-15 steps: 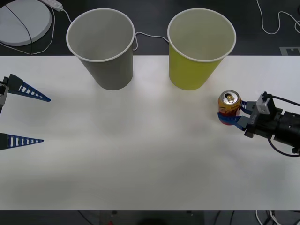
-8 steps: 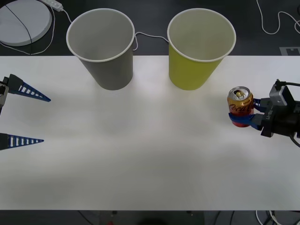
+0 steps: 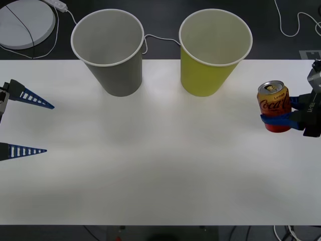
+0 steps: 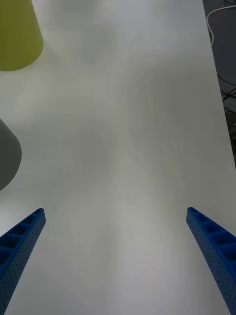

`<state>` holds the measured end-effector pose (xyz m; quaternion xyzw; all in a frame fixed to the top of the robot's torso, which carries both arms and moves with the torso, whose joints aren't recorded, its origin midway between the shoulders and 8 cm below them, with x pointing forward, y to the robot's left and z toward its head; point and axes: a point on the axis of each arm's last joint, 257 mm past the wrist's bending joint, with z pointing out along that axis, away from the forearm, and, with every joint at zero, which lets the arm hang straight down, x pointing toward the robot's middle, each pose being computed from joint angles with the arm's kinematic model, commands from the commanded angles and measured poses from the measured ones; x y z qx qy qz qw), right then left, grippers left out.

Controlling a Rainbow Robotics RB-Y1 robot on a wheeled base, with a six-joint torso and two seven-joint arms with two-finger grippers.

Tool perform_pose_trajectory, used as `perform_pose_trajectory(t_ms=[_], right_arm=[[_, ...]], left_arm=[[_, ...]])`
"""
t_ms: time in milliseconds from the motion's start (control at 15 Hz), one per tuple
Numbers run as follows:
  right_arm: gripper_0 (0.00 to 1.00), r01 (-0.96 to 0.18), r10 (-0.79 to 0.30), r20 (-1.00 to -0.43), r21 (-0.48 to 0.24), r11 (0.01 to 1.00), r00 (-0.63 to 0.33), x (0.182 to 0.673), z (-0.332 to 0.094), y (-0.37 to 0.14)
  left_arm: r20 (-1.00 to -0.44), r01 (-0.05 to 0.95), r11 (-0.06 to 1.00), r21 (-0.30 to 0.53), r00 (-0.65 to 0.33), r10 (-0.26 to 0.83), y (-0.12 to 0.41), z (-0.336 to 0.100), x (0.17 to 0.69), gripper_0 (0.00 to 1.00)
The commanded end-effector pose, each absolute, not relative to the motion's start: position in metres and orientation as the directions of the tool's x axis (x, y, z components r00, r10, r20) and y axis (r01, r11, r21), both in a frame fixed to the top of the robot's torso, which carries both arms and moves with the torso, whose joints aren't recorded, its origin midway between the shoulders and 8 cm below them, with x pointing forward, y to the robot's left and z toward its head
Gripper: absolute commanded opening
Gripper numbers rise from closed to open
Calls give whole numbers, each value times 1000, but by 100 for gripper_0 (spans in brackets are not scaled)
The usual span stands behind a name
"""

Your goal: Put the can into the green bin and the plastic bottle into the gray bin

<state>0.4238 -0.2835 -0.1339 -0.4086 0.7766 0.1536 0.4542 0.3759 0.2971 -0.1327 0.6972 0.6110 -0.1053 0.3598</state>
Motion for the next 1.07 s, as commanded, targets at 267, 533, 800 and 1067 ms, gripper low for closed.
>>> perform_pose_trajectory(t_ms=[267,533,800,1067], right_arm=[[0,-755,-522,-769,-80,650,-368,420,-89,-286],[0,-712,-535,-757,-134,689,-376,442,-35,-285],[0,-698,-576,-707,-164,698,-410,455,-11,-269],[0,-706,-599,-684,-172,687,-416,479,1,-258]], left_arm=[[-587,928,6,373,231,776,297,-133,376,100],[-587,928,6,373,231,776,297,-133,376,100],[-587,928,6,373,231,776,297,-133,376,100],[-587,928,6,373,231,776,297,-133,376,100]])
